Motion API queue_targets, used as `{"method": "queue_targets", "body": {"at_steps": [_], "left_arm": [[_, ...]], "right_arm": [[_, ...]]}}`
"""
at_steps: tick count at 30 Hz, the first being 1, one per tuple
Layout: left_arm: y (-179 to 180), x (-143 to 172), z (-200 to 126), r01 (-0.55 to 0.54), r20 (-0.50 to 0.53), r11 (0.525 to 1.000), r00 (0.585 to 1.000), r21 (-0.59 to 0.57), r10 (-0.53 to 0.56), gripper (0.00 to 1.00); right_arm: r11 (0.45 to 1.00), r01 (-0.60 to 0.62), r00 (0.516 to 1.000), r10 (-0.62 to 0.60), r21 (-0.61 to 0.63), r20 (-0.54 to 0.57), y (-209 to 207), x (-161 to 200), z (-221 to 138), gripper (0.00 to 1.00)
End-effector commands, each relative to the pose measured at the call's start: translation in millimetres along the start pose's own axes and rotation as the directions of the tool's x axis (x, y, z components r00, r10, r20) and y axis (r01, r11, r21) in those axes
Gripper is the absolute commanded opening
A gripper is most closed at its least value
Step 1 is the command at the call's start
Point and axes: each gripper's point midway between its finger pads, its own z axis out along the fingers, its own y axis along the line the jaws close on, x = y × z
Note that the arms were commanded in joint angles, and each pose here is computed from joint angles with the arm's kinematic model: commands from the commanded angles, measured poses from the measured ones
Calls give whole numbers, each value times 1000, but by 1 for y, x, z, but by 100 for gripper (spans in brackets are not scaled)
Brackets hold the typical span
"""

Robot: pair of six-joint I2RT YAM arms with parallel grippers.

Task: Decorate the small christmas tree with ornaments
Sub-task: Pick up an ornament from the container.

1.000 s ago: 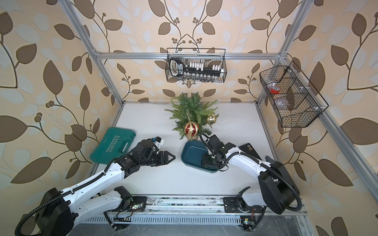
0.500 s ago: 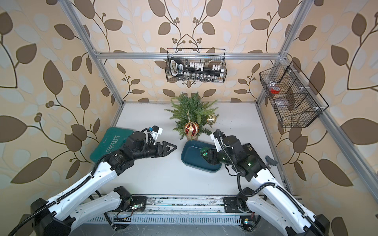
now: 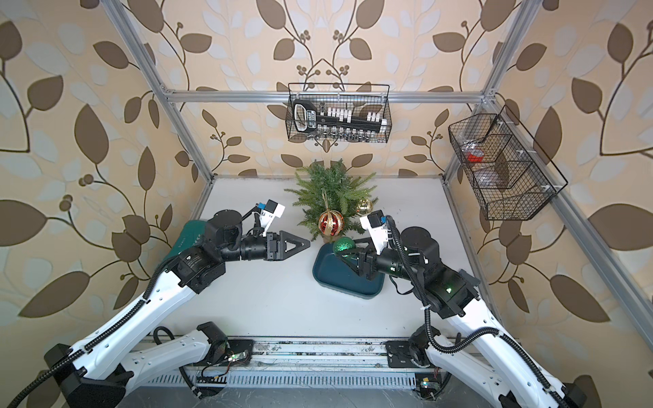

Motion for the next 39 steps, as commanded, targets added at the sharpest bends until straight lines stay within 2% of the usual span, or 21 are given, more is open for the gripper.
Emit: {"method": "queue_targets", "body": {"at_steps": [1, 13, 21, 25, 32, 39], "left_arm": [[-36, -4, -1, -34, -34, 991, 999, 127, 39, 87], [-55, -7, 9, -11, -69, 974, 997, 228, 27, 95], [-62, -1, 19, -12, -96, 969, 995, 246, 37, 95], [-67, -1, 18, -19, -94, 967, 995, 254, 44, 91], [-68, 0, 17, -22, -93, 966, 995, 258, 47, 74], [-69, -1, 17, -30, -85, 966, 995, 257, 53, 65]], "right_arm": [[994, 80, 996, -77, -77, 50, 21, -19, 2, 53], [981, 136, 989, -127, -137, 70, 45, -25, 19, 53], [979, 145, 985, -130, -141, 114, 53, -29, 32, 54], [983, 140, 984, -124, -120, 130, 50, -30, 39, 54], [984, 140, 981, -123, -112, 147, 48, -33, 43, 54], [987, 140, 981, -127, -81, 147, 43, -35, 46, 57]]}}
